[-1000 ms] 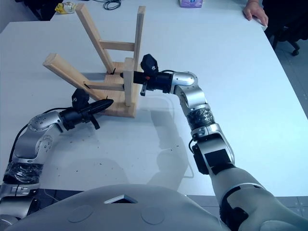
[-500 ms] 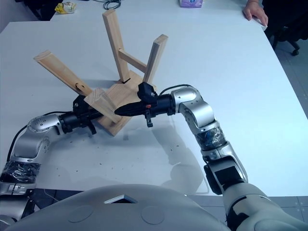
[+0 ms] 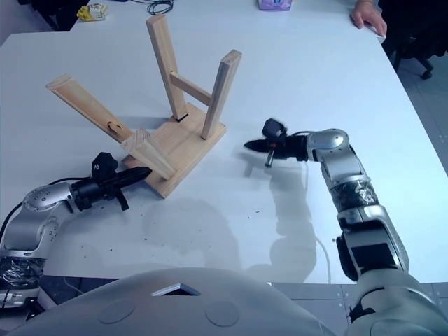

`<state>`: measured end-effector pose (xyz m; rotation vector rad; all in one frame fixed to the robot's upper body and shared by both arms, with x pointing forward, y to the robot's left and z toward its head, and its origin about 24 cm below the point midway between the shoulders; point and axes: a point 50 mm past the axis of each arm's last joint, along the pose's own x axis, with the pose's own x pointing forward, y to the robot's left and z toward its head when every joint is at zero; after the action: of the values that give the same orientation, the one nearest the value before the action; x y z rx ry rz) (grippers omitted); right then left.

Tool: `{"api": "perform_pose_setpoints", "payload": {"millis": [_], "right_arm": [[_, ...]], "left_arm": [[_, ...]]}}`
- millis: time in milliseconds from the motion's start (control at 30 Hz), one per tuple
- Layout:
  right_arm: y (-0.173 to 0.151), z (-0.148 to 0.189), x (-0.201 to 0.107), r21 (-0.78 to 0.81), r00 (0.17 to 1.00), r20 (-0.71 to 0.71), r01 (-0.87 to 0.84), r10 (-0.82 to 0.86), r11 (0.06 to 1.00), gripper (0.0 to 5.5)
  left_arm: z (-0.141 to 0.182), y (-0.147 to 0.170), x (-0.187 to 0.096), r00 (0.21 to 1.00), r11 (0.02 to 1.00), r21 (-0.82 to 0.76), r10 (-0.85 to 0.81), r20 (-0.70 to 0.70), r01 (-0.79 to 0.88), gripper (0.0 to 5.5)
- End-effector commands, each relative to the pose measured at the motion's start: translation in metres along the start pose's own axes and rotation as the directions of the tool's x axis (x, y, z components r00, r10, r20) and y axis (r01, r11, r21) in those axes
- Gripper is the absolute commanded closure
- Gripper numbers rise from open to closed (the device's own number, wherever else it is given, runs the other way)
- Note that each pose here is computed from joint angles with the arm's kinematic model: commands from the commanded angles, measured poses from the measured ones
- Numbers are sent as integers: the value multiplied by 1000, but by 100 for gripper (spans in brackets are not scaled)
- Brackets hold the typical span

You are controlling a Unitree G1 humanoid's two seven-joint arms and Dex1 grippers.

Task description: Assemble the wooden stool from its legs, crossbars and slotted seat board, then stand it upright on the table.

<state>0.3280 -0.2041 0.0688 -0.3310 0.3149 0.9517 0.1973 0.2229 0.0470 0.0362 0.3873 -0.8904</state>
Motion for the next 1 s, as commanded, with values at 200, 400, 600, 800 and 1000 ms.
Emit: {"api": "perform_pose_setpoints", "payload": {"millis": [200, 400, 600, 800, 1000], "right_arm": [[-37, 91, 26, 60, 887, 420, 185, -193, 981, 550], [-8, 102, 27, -85, 876, 436, -189, 208, 978, 550], [12, 97, 18, -151, 836, 339, -406, 433, 901, 550], [37, 92, 5, -153, 787, 316, -508, 529, 848, 550], [67, 72, -18, -92, 773, 296, -562, 562, 822, 550]], "left_arm": [[-9, -4, 5, 997, 994, -74, 80, 3, -79, 548], [-20, -9, 4, 994, 989, -104, 103, -24, -105, 548], [-26, 8, 4, 987, 985, -81, 144, -78, -150, 548], [-28, 23, 17, 988, 994, -31, 104, -112, -108, 548], [-15, 36, 20, 996, 999, 24, 45, -79, -43, 548]]}}
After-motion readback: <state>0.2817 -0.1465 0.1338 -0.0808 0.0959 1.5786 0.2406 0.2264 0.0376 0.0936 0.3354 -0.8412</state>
